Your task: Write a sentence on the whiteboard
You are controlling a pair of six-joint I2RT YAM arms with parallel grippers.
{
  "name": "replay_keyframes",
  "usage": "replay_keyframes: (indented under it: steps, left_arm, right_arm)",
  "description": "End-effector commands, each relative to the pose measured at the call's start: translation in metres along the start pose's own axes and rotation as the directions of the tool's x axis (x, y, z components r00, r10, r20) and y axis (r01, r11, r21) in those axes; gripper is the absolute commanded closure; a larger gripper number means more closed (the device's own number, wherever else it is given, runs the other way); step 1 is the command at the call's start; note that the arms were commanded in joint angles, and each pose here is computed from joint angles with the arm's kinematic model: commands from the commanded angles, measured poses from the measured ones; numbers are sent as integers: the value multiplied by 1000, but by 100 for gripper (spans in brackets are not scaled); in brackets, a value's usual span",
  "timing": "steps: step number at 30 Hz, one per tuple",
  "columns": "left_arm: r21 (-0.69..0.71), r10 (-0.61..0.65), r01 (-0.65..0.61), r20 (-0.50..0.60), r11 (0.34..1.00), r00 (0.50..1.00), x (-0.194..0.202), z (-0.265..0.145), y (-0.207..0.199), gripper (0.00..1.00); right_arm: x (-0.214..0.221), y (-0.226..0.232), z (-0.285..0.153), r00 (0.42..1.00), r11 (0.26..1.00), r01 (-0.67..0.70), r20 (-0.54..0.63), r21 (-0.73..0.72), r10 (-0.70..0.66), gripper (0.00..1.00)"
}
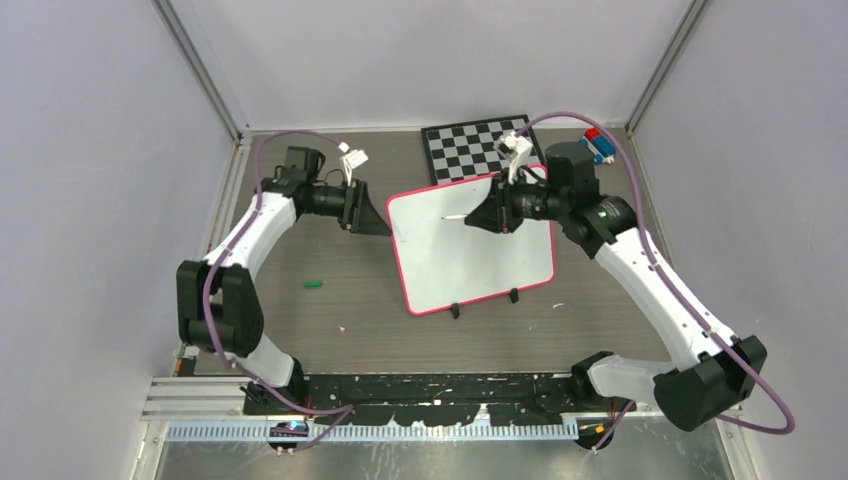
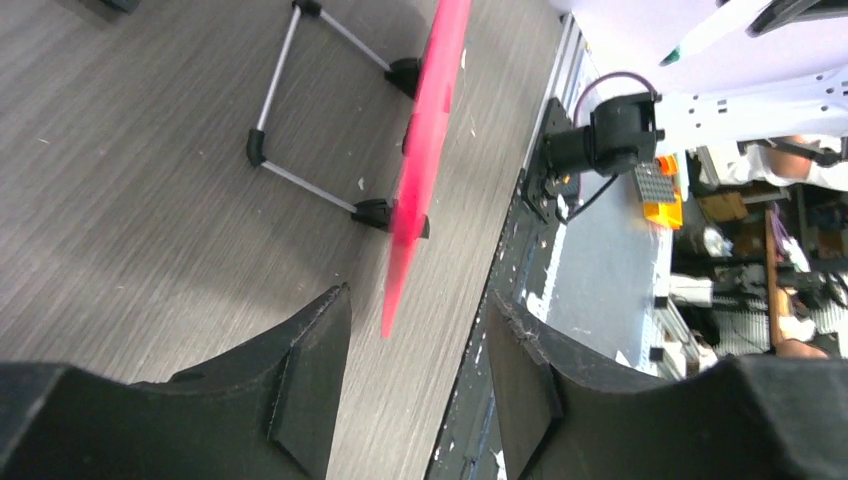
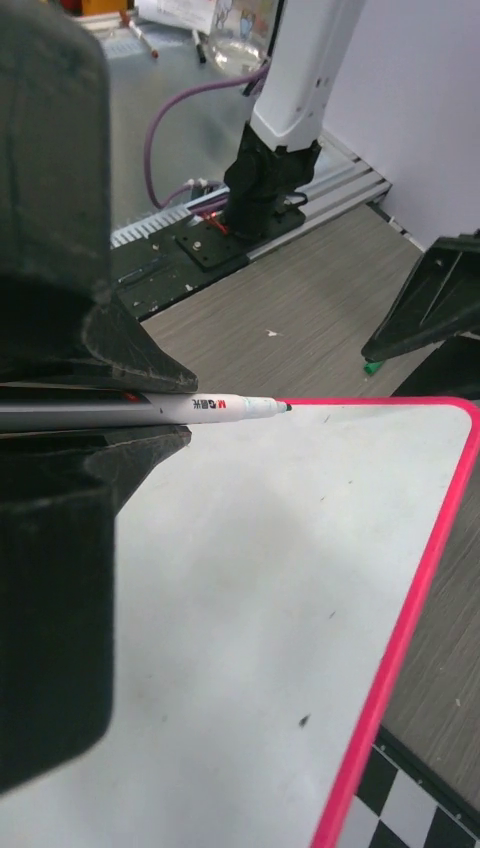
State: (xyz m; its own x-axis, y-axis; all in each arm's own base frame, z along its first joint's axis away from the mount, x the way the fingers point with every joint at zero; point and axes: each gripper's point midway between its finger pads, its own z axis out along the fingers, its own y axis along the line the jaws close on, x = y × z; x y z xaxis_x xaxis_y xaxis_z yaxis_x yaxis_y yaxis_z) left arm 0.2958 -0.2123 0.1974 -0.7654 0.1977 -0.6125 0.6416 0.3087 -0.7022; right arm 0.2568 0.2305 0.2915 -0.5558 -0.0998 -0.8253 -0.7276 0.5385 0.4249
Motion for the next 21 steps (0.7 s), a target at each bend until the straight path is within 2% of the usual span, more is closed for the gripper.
replay_keyframes:
  steps: [1,6,11,15,21]
  left_arm:
    - [-14,92,-91,155,996,984,-31,-14,-22,47]
    - [-30,76,-72,196,997,978,-32,-10,-12,47]
    - [-43,61,-54,184,998,981,-29,-6,0,48]
    - [-58,76,-66,180,996,981,-30,-6,5,52]
    - [-7,60,-60,166,998,984,-28,-2,2,59]
  right_arm:
    - [-34,23,26,991,993,119,63,0,-119,100]
    - [-25,24,52,981,978,192,0,82,-193,100]
    - [-26,22,64,981,974,194,0,119,-195,100]
    - [-28,22,70,981,973,191,3,127,-193,100]
    - [-36,18,80,984,974,174,14,143,-178,100]
